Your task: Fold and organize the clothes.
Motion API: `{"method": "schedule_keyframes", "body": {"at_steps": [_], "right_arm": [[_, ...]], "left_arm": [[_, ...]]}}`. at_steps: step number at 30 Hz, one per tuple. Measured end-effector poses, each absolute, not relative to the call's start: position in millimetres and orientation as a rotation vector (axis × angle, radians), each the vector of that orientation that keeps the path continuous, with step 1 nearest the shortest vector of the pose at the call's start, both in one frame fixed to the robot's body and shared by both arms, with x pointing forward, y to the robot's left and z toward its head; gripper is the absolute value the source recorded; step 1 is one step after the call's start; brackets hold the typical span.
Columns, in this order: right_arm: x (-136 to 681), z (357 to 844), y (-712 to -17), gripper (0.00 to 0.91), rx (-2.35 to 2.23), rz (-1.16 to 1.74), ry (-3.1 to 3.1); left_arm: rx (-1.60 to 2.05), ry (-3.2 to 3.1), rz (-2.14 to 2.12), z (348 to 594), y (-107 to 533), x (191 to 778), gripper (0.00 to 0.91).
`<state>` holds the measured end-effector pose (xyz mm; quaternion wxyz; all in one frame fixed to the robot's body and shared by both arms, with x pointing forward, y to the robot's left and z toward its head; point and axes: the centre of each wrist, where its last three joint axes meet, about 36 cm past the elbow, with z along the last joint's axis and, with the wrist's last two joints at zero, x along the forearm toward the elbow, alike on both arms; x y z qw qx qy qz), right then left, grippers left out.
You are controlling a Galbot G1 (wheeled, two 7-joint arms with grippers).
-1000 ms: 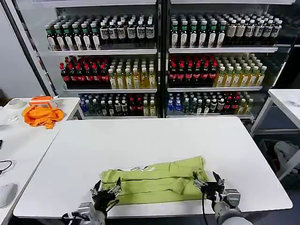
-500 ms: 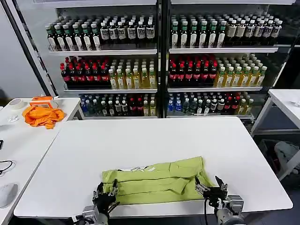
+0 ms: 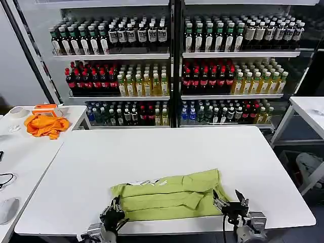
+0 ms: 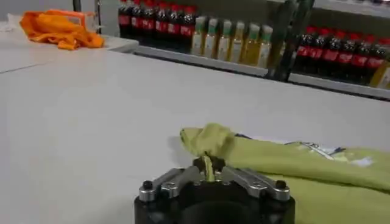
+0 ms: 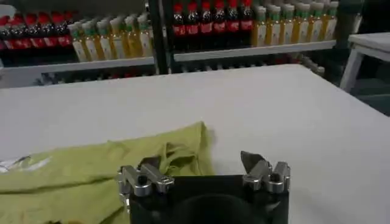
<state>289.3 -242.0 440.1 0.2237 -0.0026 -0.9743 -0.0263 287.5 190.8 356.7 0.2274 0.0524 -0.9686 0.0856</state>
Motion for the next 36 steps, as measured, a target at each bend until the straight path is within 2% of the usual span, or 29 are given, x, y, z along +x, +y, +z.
{"method": "schedule_keyframes", "body": {"at_steps": [6,23,30,36], "right_arm": [[293.3,442.5,-246.3,0.907,-0.02,-0.068,-2.701],[300.0,444.8,-251.7,0.907,-0.026,-0.061,-2.721],[298.4,445.6,-251.6,0.907,-0.03,-0.06,-2.723],[298.2,448.1,-254.5,0.907,-0.036,-0.053,-2.731]], "left_arm": [[0.17,-2.69,0.243,368.2,211.7,289.8,0.02],[0.26,-2.849,0.128,446.3,326.4,319.8,0.02],[0.173,-2.854,0.304,476.9,328.0,324.5,0.02],[-0.033,-2.775,0.588,488.3,299.6,321.8,0.02]]}}
